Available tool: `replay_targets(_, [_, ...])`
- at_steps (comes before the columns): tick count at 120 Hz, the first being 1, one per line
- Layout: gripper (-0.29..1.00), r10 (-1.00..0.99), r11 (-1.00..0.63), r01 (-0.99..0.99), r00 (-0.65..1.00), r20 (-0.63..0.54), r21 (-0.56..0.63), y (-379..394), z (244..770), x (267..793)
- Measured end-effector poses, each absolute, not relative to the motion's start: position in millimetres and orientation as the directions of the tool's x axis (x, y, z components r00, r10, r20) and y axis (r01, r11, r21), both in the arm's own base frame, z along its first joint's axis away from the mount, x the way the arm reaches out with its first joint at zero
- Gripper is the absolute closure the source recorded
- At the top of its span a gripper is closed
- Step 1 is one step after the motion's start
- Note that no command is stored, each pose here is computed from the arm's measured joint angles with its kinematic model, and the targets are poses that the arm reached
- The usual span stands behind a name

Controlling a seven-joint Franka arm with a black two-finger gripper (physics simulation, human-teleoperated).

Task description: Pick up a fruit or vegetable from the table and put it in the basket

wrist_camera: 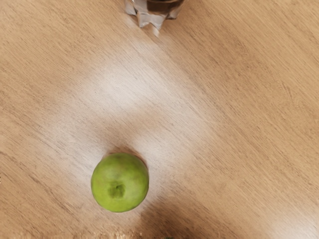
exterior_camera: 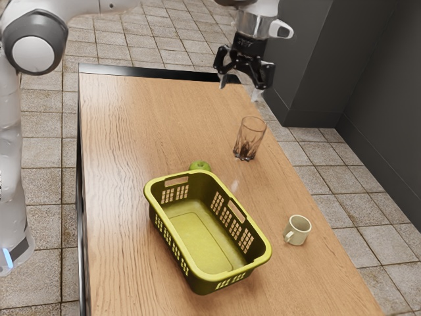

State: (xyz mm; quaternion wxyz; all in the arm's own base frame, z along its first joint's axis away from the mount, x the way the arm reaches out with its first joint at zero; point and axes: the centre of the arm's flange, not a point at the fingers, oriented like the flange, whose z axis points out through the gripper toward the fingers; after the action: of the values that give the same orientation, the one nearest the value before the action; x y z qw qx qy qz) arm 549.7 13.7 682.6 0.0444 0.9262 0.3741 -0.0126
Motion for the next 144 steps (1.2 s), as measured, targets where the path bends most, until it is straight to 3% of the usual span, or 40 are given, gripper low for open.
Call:
replay_targets(15, [0.0, 0.9, -0.419, 0.907, 0.421, -0.117, 0.038, 40, 681, 545])
replay_targets(32, [0.0, 0.979, -0.143, 0.99, 0.143, -0.148, 0.008, 47, 687, 542])
replay_targets(56, [0.0, 0.977, 0.018, 0.997, -0.034, -0.211, -0.079, 62, 631, 573])
replay_targets(72, [0.0, 0.966, 0.106, 0.99, -0.124, -0.225, -0.094, 93, 564, 545])
replay_targets(90, [0.0, 0.957, 0.175, 0.985, -0.171, -0.234, -0.004, 126, 546, 553])
replay_targets(122, [0.0, 0.957, 0.205, 0.97, -0.171, -0.232, 0.131, 141, 578, 536])
replay_targets(137, [0.0, 0.967, -0.143, 0.978, 0.17, -0.189, 0.15, -9, 578, 538])
replay_targets(144, [0.0, 0.955, -0.21, 0.967, 0.234, -0.181, 0.142, -27, 568, 534])
